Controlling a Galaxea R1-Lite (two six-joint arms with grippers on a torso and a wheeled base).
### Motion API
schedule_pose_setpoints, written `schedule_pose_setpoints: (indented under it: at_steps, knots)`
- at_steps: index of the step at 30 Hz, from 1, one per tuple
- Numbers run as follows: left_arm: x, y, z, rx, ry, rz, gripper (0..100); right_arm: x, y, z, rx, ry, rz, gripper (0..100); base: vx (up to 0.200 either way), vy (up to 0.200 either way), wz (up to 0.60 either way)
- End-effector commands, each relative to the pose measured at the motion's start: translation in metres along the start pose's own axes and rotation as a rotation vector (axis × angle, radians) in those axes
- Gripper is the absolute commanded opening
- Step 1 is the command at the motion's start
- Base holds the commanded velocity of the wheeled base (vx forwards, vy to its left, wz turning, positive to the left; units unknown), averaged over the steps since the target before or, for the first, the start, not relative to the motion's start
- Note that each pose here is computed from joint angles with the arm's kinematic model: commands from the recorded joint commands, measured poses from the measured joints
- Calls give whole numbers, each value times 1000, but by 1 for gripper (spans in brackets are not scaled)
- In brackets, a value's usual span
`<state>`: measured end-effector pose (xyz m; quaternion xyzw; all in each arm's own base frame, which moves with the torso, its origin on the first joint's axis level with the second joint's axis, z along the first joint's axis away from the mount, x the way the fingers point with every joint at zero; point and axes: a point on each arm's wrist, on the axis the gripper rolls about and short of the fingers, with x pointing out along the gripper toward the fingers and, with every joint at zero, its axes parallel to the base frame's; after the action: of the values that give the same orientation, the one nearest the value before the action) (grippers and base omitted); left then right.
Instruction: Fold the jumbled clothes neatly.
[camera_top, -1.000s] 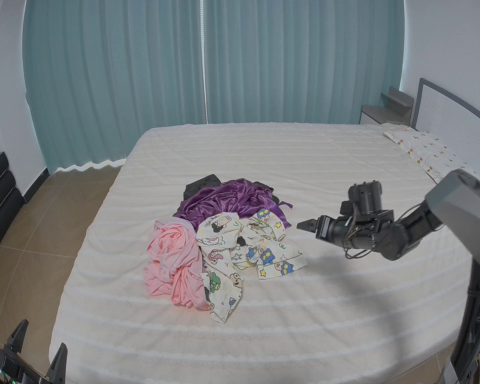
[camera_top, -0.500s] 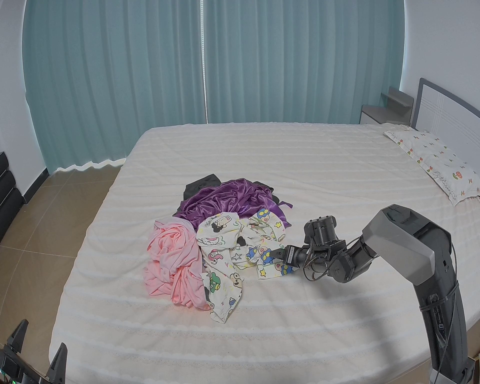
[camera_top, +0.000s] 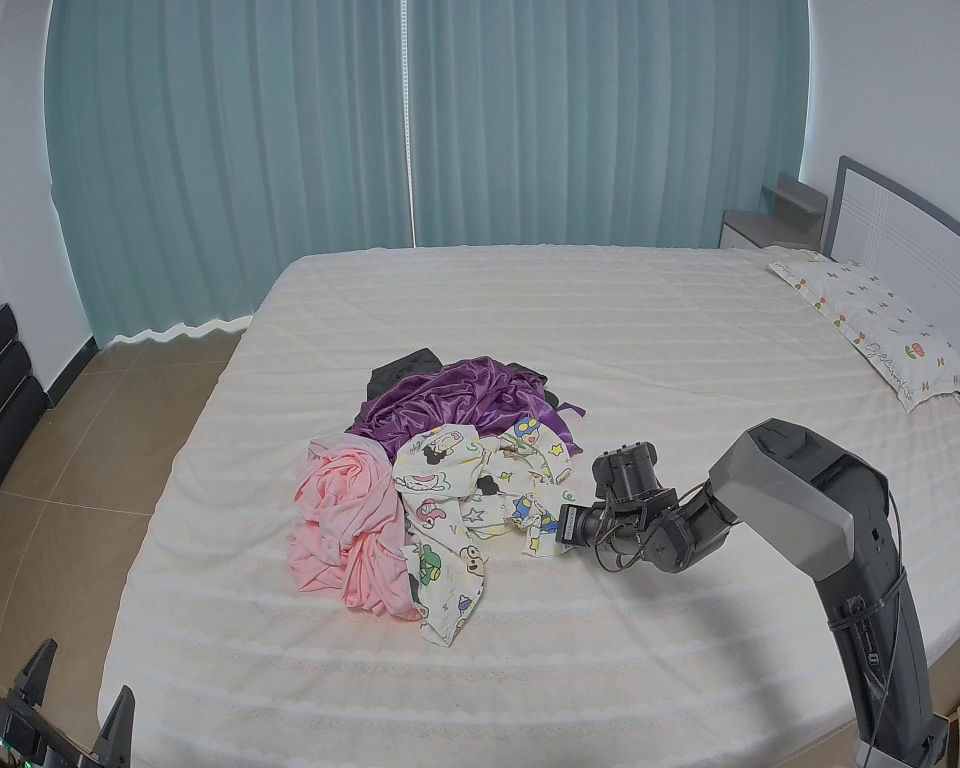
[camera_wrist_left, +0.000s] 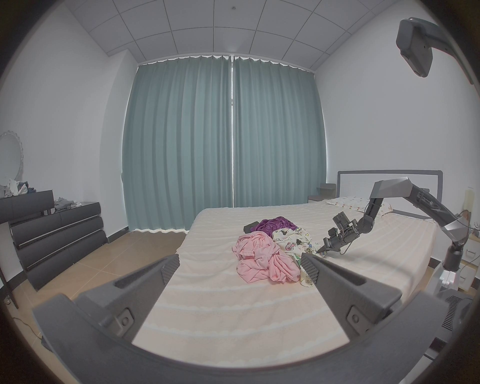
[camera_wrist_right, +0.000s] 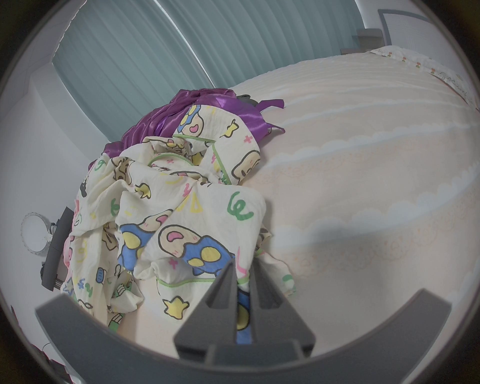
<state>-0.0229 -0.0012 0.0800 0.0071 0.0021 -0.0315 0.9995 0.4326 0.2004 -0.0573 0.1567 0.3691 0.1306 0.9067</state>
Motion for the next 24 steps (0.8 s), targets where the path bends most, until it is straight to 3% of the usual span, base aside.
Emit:
schedule_pose_setpoints:
  at_steps: [1,11,24]
  knots:
    - [0,0,-5,-1,1,0,100,-16,2,4,1,-5,-9,0,0,0,0]
    - [0,0,-5,-1,1,0,100,-82,5,6,2,7,0,0,0,0,0]
    - [0,0,-5,13,1,-1,100,-183,11,-40,-44,32,127,0,0,0,0]
